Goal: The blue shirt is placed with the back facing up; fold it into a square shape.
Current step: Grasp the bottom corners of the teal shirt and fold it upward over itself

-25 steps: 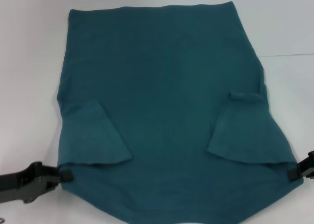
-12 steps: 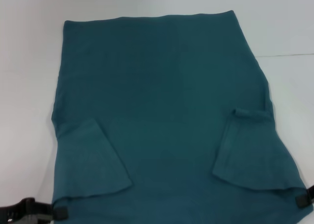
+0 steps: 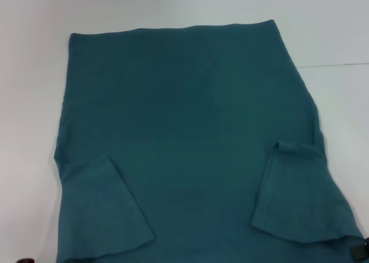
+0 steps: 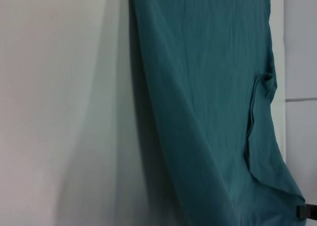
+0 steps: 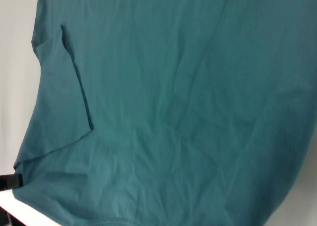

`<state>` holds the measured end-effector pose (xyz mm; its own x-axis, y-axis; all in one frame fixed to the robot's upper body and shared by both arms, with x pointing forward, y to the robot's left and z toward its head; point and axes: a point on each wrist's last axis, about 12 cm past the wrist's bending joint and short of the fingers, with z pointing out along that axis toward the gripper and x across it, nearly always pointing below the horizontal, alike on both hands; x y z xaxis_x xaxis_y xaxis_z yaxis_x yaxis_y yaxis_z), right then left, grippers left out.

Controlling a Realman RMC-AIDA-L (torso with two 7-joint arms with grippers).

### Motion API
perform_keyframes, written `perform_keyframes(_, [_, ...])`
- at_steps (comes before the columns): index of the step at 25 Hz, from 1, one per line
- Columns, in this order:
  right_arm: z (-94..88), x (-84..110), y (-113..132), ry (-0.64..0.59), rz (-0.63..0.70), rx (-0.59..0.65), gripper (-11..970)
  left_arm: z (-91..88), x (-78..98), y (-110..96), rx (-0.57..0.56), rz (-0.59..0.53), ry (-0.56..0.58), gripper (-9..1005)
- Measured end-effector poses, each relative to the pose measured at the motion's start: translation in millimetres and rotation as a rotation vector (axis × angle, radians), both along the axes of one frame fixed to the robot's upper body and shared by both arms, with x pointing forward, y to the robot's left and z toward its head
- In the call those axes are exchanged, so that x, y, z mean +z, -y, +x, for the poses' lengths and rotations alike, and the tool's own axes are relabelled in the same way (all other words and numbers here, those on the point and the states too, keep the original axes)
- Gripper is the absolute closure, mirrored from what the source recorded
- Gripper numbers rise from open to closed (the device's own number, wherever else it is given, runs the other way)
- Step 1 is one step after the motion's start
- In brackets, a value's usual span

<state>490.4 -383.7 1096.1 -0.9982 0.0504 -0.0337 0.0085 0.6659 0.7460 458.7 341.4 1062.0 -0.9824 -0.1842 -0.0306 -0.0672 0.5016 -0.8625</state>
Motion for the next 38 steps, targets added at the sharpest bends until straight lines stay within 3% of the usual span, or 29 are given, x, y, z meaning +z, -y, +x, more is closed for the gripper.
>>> perform_keyframes(3, [3.9,2.3,-0.2,0.040,0.010,-0.001,909,4.4,3.2,2.3,-0.005,-0.017,0.016,976])
perform_keyframes(10, [28.8,22.9,-10.9,0.193,0.100,0.008,909,45.7,29.6,19.7,-0.035,-0.122,0.088,976])
perform_keyframes(18, [50.6,46.5,-15.3,0.318,0.191,-0.057,908,82.8,53.0,26.9,0.066,-0.172,0.108,975])
perform_keyframes(26, [73.1,50.5,-7.2,0.385,0.165,-0.245,907,118.4,59.0,27.2,0.236,-0.128,0.146,976])
perform_keyframes(32, [96.8,55.3,-9.9,0.479,0.134,-0.340,906,146.8,55.4,43.9,0.305,-0.044,0.176,975])
perform_keyframes(38, [123.5,33.6,-31.4,0.538,0.001,-0.409,906,165.5,43.2,68.0,0.322,0.086,0.204,975])
